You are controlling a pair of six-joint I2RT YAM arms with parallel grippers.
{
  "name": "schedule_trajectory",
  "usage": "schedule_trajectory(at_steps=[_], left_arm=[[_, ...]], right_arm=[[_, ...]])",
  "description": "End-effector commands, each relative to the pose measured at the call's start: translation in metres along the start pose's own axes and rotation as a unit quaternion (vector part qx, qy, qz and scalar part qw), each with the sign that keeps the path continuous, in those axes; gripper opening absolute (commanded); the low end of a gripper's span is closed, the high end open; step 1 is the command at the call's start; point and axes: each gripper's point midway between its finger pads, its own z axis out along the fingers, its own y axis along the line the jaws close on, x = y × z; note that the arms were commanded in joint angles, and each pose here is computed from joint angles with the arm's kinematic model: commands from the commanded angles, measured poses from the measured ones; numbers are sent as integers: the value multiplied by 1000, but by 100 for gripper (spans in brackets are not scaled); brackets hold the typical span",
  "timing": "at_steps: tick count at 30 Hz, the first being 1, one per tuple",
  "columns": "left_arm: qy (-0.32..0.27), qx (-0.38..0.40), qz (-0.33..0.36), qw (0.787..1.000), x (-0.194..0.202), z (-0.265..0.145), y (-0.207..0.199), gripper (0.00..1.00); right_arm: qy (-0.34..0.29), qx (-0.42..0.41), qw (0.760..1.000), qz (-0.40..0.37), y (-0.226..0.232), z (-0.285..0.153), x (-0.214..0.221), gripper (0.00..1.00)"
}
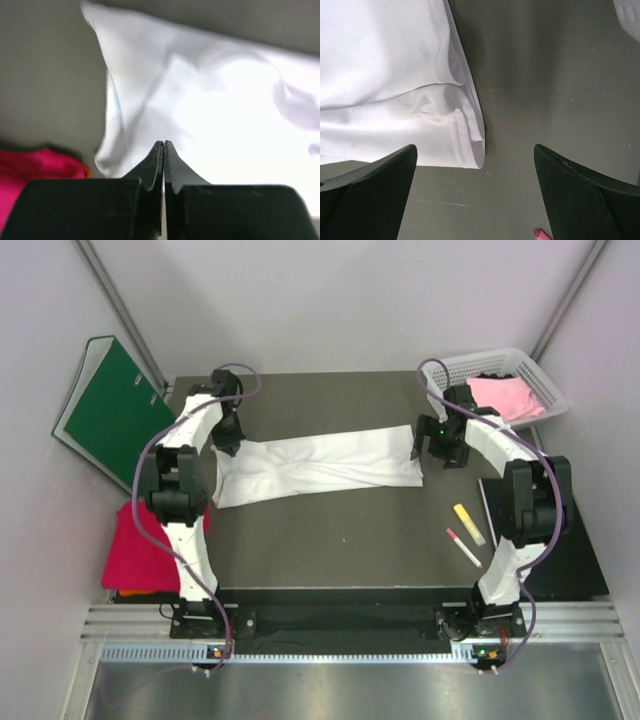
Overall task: Fold and stack the t-shirts
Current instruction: Fold the other side of the tshirt into a rectangle, then rotate the tshirt 70 degrees
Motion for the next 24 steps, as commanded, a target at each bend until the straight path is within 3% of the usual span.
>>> schedule_trajectory(at_steps=[1, 10, 24], left_arm=[[-28, 65, -17, 997, 11, -50, -13, 0], [28, 83, -22, 996, 84, -59, -3, 0], [46, 66, 6, 997, 109, -56, 11, 0]], right_arm=[[-46, 0, 999, 10, -2, 8, -25, 100], [-49, -13, 998, 21, 17, 41, -40, 100], [-63, -47, 997, -28, 39, 42, -61, 100]])
